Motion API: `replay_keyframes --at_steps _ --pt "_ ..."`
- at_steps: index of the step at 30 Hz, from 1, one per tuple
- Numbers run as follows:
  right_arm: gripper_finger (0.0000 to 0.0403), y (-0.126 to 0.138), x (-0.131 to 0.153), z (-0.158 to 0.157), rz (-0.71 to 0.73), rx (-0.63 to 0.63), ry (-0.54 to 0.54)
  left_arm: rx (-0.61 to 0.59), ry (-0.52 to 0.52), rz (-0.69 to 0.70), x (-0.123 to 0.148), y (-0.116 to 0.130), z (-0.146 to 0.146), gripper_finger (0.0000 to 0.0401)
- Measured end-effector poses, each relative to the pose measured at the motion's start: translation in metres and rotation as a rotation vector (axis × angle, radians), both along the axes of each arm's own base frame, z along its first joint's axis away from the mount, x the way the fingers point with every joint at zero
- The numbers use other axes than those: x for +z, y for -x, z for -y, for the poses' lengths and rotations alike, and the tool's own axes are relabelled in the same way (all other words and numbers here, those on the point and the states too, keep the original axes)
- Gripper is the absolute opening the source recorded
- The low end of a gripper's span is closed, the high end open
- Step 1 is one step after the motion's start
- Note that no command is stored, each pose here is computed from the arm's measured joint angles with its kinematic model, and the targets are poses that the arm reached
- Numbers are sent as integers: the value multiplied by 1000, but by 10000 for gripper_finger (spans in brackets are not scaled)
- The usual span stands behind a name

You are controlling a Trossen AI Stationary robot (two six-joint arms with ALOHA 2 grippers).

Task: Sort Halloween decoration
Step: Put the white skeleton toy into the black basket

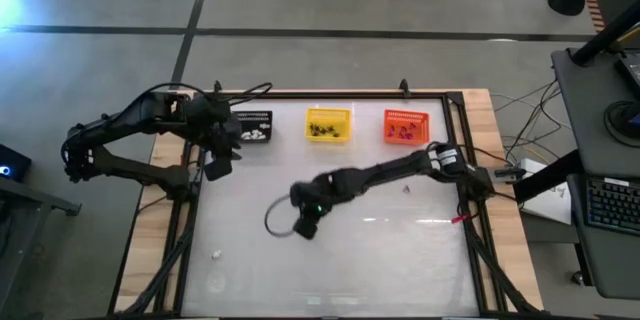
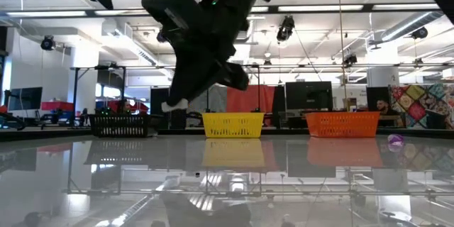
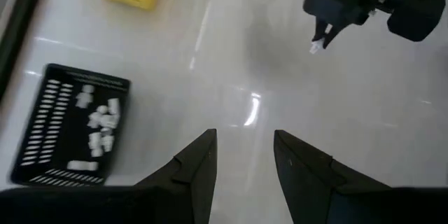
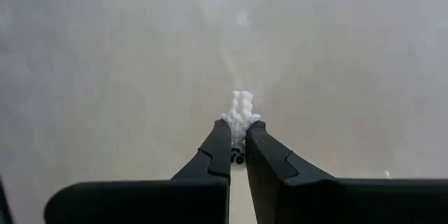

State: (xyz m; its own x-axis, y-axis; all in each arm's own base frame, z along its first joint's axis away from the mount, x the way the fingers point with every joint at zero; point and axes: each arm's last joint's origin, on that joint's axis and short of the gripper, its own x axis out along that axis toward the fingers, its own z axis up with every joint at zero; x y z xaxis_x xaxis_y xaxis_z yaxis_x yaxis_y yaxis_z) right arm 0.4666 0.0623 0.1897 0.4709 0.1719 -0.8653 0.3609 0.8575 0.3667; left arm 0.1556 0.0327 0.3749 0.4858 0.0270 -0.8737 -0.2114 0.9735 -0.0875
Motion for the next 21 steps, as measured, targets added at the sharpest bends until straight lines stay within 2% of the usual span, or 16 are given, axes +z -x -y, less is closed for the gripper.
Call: replay_keyframes --at_steps 10,16,21 --pt "13 -25 31 85 232 -89 55 -17 -44 40 3 -2 -1 125" --pt "12 -32 34 134 319 -147 38 -10 -47 68 4 -4 -2 125" --pt "11 -33 40 165 379 -181 70 -2 -61 94 6 -5 -2 125"
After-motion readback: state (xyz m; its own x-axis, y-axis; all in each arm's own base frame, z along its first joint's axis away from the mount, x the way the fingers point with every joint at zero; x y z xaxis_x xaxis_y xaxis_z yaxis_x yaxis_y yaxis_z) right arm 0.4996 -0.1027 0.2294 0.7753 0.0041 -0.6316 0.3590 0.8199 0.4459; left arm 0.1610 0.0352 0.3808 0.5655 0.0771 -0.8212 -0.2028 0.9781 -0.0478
